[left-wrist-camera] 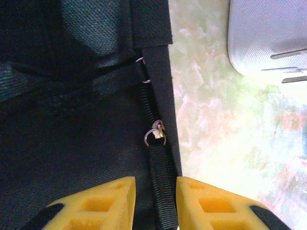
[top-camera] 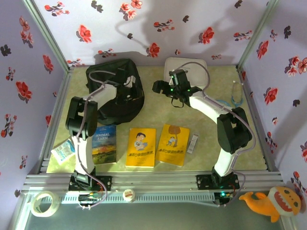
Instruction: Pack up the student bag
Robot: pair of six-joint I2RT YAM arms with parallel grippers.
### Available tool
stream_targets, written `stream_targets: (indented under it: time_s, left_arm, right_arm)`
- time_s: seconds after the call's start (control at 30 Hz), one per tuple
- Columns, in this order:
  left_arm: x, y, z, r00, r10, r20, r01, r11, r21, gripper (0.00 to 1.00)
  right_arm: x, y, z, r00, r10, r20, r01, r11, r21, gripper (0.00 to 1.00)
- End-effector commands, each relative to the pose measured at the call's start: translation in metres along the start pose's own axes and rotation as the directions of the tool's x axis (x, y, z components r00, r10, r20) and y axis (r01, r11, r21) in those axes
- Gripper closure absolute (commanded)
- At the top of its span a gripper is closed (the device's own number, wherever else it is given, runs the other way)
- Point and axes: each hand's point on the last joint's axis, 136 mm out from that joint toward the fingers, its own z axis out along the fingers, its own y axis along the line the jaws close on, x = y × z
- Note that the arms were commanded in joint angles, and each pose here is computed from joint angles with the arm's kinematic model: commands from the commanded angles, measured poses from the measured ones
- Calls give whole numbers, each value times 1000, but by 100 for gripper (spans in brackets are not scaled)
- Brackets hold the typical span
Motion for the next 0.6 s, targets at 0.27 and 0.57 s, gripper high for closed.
stream_targets:
  time_s: [0.27, 0.57]
  left_arm:
    - [16, -2, 18, 995, 20, -94, -20, 1000, 0, 78]
    - [20, -1, 24, 990, 44, -137, -47, 999, -16, 73]
  right_arm:
    - [1, -5, 2, 1000, 20, -7, -20, 1000, 15, 14]
    - [3, -6, 4, 1000, 23, -12, -23, 1000, 12, 14]
